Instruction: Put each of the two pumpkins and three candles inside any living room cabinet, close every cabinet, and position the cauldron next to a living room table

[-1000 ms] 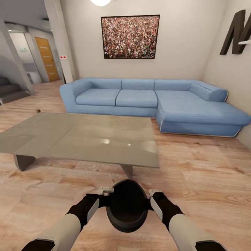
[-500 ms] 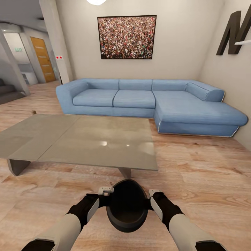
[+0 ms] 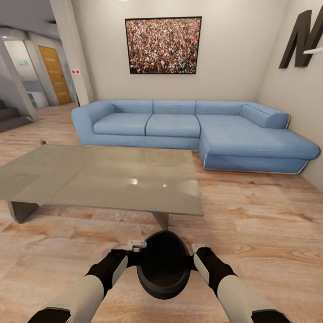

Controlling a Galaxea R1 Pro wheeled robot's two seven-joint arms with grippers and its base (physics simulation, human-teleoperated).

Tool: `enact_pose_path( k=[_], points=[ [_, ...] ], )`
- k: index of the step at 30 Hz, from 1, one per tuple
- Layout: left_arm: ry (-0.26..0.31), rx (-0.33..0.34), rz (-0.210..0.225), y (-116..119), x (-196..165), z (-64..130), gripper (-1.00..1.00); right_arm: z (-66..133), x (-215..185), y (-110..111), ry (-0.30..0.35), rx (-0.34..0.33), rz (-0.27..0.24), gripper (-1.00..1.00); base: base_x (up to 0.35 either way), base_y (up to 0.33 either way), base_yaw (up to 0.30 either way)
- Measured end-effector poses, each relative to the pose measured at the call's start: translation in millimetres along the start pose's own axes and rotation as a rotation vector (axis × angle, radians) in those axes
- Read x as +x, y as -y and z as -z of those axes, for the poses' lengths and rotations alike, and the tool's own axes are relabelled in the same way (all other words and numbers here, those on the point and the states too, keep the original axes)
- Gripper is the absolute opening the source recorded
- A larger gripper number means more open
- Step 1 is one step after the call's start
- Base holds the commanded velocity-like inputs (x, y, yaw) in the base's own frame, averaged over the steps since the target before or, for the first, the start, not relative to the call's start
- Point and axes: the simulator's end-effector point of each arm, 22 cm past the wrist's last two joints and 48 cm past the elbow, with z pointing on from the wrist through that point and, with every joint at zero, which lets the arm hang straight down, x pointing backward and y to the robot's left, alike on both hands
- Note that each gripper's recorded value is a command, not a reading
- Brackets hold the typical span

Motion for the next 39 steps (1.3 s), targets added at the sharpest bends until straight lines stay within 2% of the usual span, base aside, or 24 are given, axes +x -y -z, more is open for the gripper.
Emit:
enact_pose_path(
  k=[8, 20, 32, 39],
  points=[
    [-0.032, 0.001, 0.006, -2, 15, -12.4, -1.00, -13.7, 13, 1, -0.033, 0.001, -0.002, -1.00, 0.000, 0.000, 0.000],
    [-0.030, 0.001, 0.006, -2, 14, -12.3, -1.00, -13.6, 13, 1, -0.031, 0.001, -0.002, -1.00, 0.004, 0.000, 0.000],
    [-0.029, 0.001, 0.006, -2, 14, -12.1, -1.00, -13.2, 12, 1, -0.030, 0.001, -0.002, -1.00, 0.160, 0.030, 0.000],
    [-0.030, 0.001, 0.006, -2, 14, -12.3, -1.00, -13.5, 13, 1, -0.031, 0.001, -0.002, -1.00, 0.033, 0.003, 0.000]
  ],
)
